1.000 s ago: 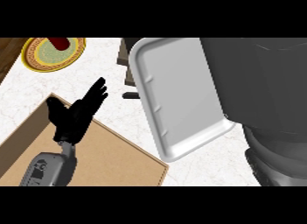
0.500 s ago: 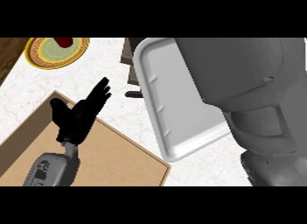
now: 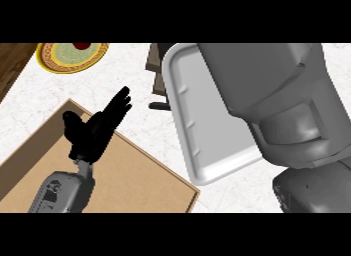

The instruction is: Pick the cupcake from the tray and place it in the tiered basket

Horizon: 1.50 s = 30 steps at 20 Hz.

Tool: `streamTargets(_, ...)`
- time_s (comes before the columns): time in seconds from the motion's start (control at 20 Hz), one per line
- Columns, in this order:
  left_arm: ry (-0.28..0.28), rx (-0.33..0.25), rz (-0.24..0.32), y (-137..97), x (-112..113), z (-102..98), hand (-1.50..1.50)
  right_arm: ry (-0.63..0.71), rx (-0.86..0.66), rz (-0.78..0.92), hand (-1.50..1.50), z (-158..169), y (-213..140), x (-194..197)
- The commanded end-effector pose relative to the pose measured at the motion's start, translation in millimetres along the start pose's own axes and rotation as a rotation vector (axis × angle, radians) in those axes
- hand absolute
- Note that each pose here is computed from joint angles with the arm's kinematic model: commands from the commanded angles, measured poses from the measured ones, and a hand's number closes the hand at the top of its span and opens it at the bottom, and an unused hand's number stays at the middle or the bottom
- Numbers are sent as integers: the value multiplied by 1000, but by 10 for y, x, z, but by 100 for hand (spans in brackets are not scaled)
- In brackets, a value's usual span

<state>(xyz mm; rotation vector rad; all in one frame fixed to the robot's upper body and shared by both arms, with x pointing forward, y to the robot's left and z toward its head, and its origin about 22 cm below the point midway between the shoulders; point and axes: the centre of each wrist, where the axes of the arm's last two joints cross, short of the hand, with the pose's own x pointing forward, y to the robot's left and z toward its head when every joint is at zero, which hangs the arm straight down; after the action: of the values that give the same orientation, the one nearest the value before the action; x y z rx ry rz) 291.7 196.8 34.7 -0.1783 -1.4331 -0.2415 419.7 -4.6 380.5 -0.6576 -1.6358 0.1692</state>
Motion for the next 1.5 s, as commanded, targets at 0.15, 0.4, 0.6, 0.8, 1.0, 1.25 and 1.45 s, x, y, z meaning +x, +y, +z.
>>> streamTargets(0.15, 19, -3, -1, -37, 18, -52, 0, -139, -81, -105, -150, 33, 107, 49)
streamTargets(0.4, 28, 27, -9, 39, -132, -14, 0, -151, -243, -125, -150, 64, 132, 115)
streamTargets(0.6, 26, 62, 9, 34, -63, -13, 0, 3, -323, -242, -150, -59, -122, 189)
streamTargets(0.8, 61, 97, 40, 247, -46, 40, 0, 71, -341, -203, -150, -240, -436, 116)
streamTargets(1.0, 60, 138, 32, 280, -183, 33, 0, 51, -248, -156, -150, -295, -665, 58)
streamTargets(1.25, 88, 148, 43, 386, -310, 282, 0, 31, -109, -109, -150, -322, -1009, 15)
streamTargets(1.45, 94, 173, 45, 441, -305, 304, 0, 23, -64, -110, -150, -324, -1515, -5)
